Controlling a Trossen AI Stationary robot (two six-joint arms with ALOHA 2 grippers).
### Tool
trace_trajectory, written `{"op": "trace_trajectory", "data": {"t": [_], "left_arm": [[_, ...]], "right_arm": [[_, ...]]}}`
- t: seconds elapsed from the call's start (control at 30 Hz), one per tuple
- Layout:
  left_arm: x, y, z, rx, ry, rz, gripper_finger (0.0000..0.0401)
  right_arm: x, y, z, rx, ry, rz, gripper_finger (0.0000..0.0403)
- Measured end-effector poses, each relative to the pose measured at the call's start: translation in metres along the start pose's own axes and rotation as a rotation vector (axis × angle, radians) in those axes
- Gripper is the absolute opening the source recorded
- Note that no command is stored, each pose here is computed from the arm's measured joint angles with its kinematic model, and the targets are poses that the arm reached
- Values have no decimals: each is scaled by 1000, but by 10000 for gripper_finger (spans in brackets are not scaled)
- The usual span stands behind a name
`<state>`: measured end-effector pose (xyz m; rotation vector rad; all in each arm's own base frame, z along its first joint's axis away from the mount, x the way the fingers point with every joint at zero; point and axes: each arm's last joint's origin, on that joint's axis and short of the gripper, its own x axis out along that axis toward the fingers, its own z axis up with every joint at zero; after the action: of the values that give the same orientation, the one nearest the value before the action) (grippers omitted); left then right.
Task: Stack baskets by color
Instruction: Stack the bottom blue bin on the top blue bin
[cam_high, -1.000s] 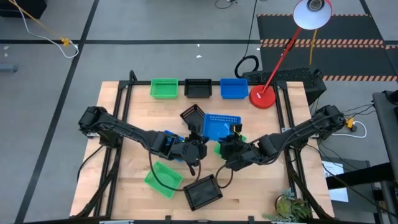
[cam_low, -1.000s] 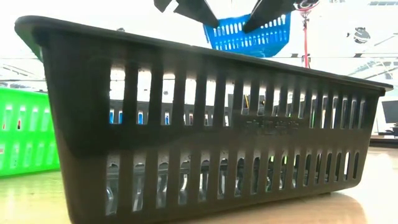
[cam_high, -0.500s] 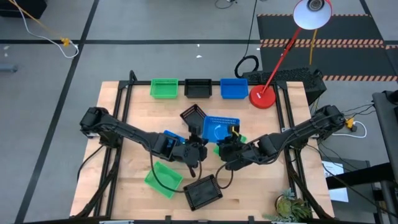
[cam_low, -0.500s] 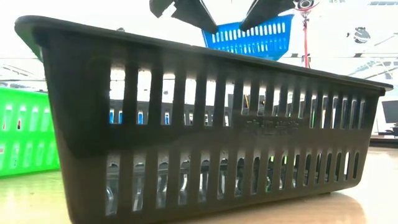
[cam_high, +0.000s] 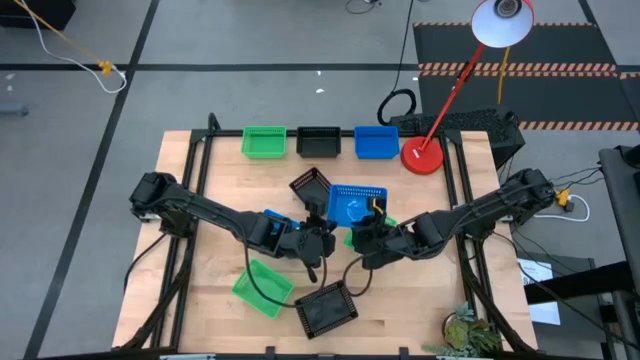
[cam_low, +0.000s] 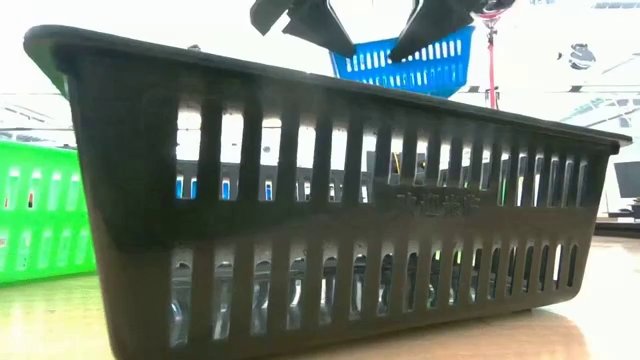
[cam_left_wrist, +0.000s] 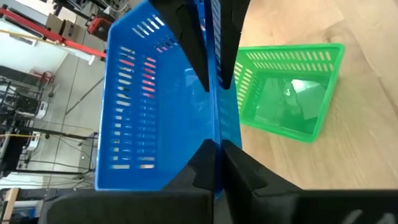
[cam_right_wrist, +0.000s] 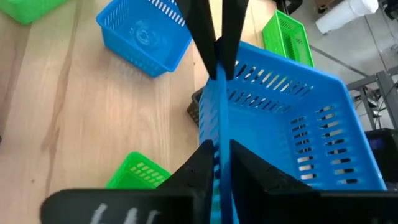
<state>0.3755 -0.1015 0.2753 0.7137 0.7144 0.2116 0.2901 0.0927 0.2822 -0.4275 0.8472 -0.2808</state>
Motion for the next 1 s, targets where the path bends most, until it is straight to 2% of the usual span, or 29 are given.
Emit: {"op": "trace_trajectory", "data": {"t": [0.13, 0.2, 0.33, 0.43, 0.57, 0.67, 0.83, 1.0], "left_arm": [[0, 0, 0, 3, 1, 0, 9], [0, 0, 0, -7, 0, -1, 24], [-1, 0, 1, -41, -1, 7, 73], [-4, -2, 1, -52, 13, 61, 116], [-19, -3, 6, -70, -10, 81, 166], [-34, 0, 8, -124, -31, 102, 187], [-50, 12, -7, -208, 57, 93, 184], [-50, 16, -44, -293, 202, 102, 156]], "right_arm": [[0, 0, 0, 2, 1, 2, 6], [0, 0, 0, -1, 1, 2, 6], [1, -2, -1, -11, 12, -3, 5], [3, -4, -2, -21, 28, -9, 3], [8, -12, -5, -49, 59, 20, 4], [13, -23, -5, -59, 77, 26, 4], [21, -50, -13, -93, 104, 35, 4], [31, -92, -25, -69, 67, 118, 4]]}}
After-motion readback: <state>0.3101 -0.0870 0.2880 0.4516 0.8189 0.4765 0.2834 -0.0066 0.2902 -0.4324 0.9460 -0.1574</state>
